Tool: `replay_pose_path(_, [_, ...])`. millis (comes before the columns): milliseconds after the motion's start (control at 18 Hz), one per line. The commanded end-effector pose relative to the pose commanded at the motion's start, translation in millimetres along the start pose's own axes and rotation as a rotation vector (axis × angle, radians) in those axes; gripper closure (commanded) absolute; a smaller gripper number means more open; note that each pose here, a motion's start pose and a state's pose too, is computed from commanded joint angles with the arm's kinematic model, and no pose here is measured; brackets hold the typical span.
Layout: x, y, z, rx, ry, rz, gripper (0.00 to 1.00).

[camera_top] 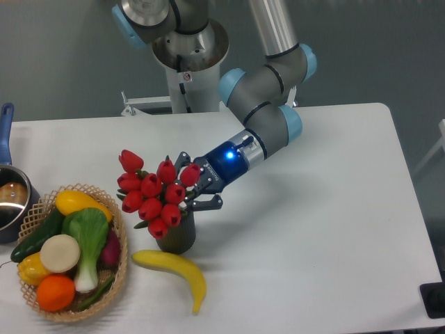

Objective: Insert the flowers into the vase
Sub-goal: 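Lower the tulip stems down into the vase opening, then open the gripper to release the tulips in the vase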

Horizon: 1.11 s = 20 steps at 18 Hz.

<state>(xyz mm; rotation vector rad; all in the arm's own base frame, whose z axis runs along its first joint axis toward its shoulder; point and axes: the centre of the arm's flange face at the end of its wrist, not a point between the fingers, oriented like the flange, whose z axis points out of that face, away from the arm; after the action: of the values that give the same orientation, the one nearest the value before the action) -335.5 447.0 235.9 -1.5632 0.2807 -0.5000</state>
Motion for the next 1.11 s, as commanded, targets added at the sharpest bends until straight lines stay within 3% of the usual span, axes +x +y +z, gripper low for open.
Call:
replay_pose_path(222, [0.8, 1.2, 0.0, 0.000, 0.000, 0.005, 0.65])
replay_pose_path(444, [1.2, 1.5, -1.6, 0.000, -0.003, 0.017, 0.47])
replay_pose_path(1111, [9.6, 5.5, -4.6, 0.003, -0.009, 0.023, 0.36])
